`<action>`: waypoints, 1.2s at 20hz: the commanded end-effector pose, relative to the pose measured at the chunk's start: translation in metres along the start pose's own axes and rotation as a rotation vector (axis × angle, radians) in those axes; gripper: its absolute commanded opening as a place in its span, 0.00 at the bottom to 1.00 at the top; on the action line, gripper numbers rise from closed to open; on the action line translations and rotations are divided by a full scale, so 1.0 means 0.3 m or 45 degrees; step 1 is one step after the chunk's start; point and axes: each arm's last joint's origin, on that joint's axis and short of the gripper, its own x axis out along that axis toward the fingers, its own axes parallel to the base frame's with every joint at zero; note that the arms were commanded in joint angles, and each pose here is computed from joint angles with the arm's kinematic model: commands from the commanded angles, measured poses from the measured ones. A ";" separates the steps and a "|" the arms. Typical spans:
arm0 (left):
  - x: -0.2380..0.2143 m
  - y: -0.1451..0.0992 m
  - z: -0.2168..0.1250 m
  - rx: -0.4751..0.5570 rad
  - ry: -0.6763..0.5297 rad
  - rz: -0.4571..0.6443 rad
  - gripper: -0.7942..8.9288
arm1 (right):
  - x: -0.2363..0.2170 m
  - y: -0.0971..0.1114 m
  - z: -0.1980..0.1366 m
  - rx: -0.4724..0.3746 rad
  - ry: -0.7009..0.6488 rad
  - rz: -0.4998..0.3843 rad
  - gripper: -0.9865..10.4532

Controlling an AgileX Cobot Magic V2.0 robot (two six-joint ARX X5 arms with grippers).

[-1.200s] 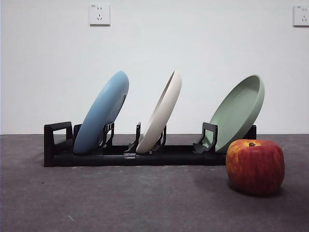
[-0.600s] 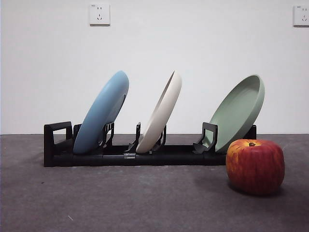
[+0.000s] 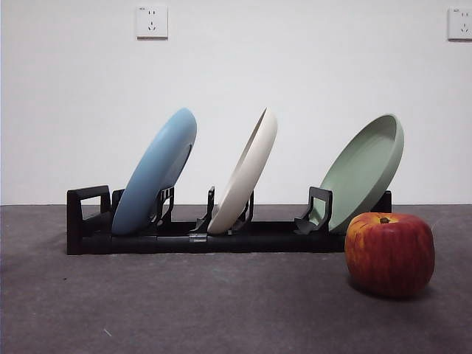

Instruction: Take the blue plate from the plate rack,put the plate on the table,take the apple from the table,put the apple in the plate

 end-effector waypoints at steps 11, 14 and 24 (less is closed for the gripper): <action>0.141 -0.115 0.373 0.122 0.392 -0.122 0.08 | 0.044 0.093 0.295 -0.231 0.308 0.031 0.20; 0.222 -0.123 0.430 0.115 0.471 -0.141 0.38 | 0.050 0.098 0.313 -0.231 0.307 0.031 0.21; 0.507 -0.272 0.467 0.187 0.691 -0.272 0.44 | 0.050 0.098 0.314 -0.213 0.307 0.028 0.44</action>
